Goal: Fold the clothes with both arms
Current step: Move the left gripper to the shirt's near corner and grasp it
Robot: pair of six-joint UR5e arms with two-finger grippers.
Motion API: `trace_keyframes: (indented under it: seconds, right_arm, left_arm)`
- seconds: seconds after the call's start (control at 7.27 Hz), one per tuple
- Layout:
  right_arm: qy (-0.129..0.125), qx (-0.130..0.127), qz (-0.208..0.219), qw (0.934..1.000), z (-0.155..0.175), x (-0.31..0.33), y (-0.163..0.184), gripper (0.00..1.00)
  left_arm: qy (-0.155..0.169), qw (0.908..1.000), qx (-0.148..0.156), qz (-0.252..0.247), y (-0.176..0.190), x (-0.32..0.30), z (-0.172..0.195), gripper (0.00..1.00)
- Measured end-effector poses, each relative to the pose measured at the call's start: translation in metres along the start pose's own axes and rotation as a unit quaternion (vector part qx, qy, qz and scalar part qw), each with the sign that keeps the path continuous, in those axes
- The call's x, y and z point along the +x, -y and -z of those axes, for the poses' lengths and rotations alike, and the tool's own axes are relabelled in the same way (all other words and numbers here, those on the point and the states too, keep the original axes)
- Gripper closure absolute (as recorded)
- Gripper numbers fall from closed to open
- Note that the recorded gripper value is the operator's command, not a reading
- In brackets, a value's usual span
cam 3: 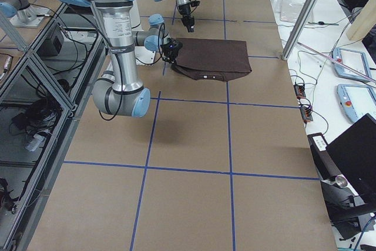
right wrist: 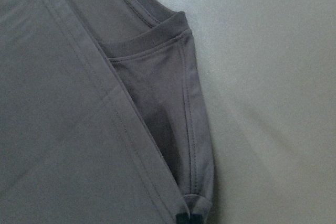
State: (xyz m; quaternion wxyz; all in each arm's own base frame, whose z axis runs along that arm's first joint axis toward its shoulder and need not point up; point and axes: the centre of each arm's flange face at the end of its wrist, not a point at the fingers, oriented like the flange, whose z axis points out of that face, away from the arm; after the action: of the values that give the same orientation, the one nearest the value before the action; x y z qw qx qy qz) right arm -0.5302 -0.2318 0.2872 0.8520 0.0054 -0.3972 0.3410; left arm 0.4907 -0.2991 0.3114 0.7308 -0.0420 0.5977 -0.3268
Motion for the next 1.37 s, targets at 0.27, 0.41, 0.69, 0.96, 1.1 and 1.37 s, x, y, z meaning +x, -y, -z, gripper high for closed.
trace_keyframes:
  seconds: [0.27, 0.41, 0.69, 0.96, 1.1, 1.37]
  right_arm:
    - [0.0, 0.0, 0.0, 1.0, 0.0, 0.0, 0.0, 1.0]
    - [0.0, 0.0, 0.0, 1.0, 0.0, 0.0, 0.0, 1.0]
    - [0.0, 0.0, 0.0, 1.0, 0.0, 0.0, 0.0, 1.0]
    - [0.0, 0.0, 0.0, 1.0, 0.0, 0.0, 0.0, 1.0]
    - [0.0, 0.0, 0.0, 1.0, 0.0, 0.0, 0.0, 1.0]
    - [0.001, 0.0, 0.001, 1.0, 0.0, -0.001, 0.0, 1.0]
  left_arm:
    - [0.023, 0.9997, 0.0, 0.001, -0.021, -0.026, -0.006, 0.51]
    - [0.03, 0.9995, 0.0, -0.002, -0.028, -0.033, -0.008, 0.51]
    - [0.039, 0.9992, -0.007, -0.006, -0.041, -0.043, -0.012, 0.51]
    - [0.047, 0.9988, -0.012, -0.009, -0.049, -0.05, -0.016, 0.51]
    - [0.049, 0.9987, -0.013, -0.01, -0.05, -0.053, -0.017, 0.53]
    - [0.054, 0.9984, -0.014, -0.012, -0.053, -0.057, -0.02, 0.58]
